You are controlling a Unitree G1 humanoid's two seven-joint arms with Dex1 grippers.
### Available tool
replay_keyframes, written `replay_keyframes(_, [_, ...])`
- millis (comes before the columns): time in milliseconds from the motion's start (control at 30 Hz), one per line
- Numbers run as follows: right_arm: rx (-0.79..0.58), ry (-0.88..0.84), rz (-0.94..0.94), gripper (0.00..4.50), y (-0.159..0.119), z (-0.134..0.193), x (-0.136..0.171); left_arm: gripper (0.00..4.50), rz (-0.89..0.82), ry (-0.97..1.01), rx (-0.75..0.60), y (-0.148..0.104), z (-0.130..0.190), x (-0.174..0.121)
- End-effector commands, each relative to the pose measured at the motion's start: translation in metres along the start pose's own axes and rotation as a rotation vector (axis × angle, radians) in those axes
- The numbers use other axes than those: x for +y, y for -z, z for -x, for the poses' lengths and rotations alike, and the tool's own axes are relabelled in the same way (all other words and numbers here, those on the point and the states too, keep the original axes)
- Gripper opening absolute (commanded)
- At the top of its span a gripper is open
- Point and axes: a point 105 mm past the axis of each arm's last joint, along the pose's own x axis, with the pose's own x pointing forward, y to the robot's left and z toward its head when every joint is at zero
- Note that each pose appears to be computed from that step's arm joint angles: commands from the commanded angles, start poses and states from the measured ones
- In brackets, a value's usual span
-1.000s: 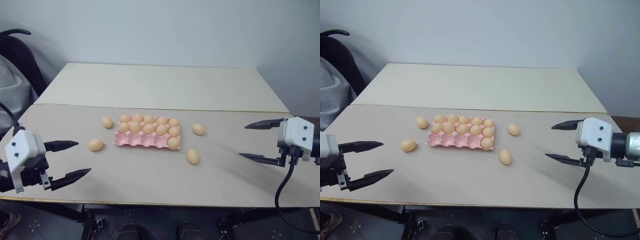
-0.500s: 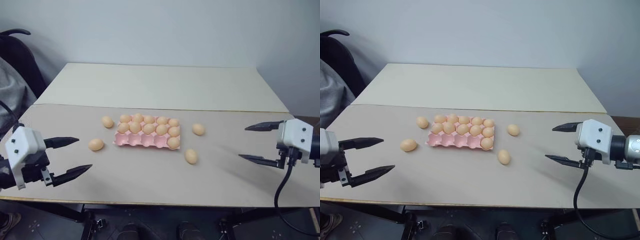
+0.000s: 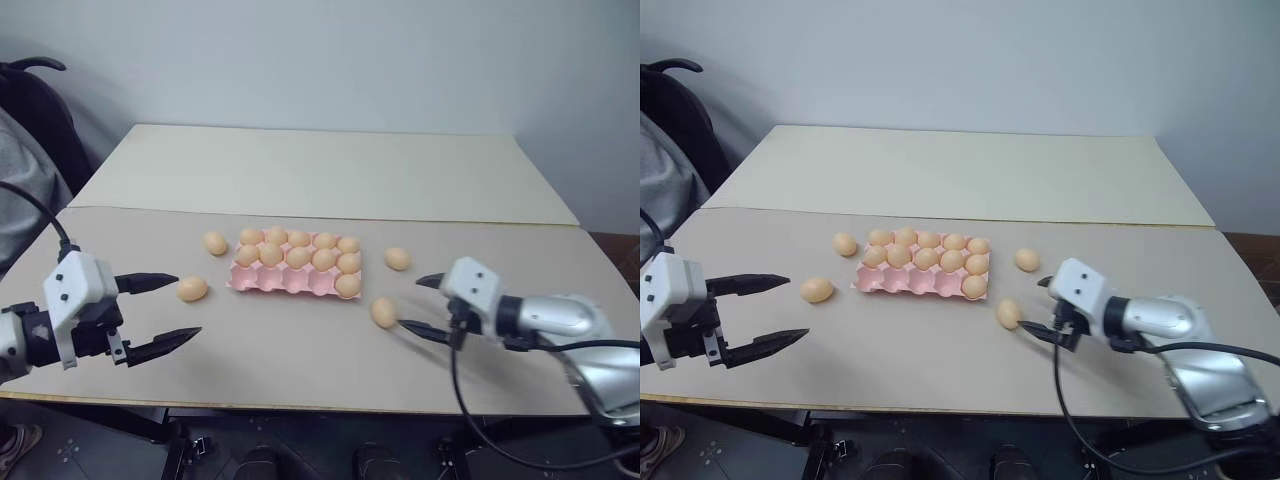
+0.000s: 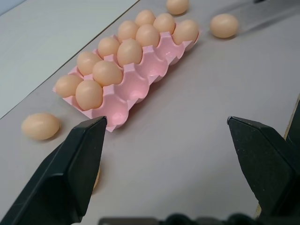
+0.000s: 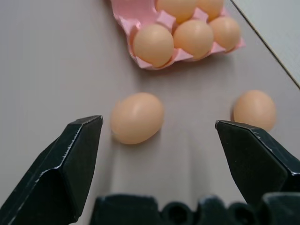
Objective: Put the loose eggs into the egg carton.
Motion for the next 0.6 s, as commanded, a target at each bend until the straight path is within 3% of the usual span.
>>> replay_keyframes(33, [0.020,0.074,0.008,4.50,0.000,-0.007,-0.007,4.48,-0.032,0.016,0.001,-0.006,-0.002,0.000])
replay_keyframes(267, [0.080,0.090,-0.014,4.50,0.015,-0.026,-0.004,4.48,-0.031,0.031,-0.004,-0.008,-0.006,-0.003])
replay_keyframes(600, [0.055,0.048,-0.014,4.50,0.014,-0.037,0.001,4.48,-0.031,0.034,-0.004,-0.008,-0.007,-0.005])
